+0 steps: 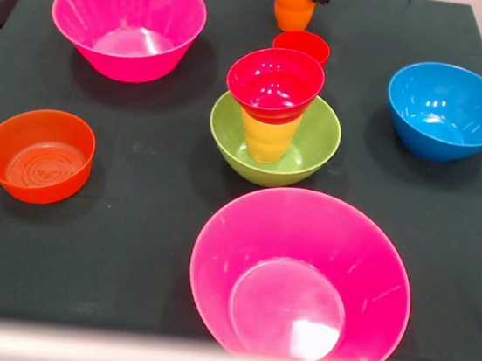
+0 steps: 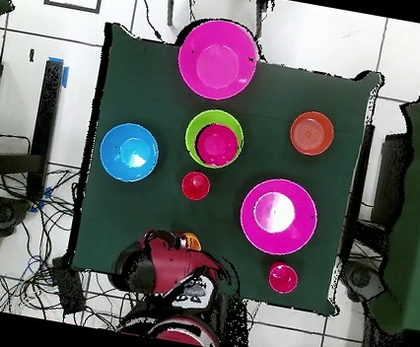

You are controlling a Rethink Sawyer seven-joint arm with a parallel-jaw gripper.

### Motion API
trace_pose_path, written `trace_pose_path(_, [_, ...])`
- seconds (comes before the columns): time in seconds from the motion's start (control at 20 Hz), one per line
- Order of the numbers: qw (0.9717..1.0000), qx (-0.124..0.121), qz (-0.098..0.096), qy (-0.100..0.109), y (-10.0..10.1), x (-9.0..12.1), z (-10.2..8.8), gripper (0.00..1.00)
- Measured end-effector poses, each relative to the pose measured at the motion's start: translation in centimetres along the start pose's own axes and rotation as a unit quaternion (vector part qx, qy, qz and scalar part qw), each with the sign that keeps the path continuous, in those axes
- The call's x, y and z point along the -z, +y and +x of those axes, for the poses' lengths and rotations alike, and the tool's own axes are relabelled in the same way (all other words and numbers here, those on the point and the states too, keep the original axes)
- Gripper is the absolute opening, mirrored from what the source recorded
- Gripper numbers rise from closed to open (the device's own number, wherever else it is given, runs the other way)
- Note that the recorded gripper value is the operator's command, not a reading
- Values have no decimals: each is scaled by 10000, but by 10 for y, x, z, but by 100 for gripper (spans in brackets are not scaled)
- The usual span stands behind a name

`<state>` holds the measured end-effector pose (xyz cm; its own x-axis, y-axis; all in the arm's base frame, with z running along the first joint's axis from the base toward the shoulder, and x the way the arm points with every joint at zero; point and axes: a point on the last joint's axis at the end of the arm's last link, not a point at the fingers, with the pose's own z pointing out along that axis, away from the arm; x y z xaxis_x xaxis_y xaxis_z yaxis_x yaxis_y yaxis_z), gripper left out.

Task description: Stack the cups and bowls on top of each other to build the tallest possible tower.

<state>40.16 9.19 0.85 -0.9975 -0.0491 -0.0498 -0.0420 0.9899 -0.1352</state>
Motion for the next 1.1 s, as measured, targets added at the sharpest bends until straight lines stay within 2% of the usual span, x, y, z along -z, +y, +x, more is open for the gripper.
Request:
trace_pose_path(0.45, [9997,31,-9,238,3,-14,16,0])
trace_pose_path(0.75, [9995,40,-12,303,3,-18,20,0])
trace_pose_path(0.8, [9995,42,-12,312,3,-18,21,100])
trace_pose_path(1.1, [9995,46,-11,312,4,-19,21,100])
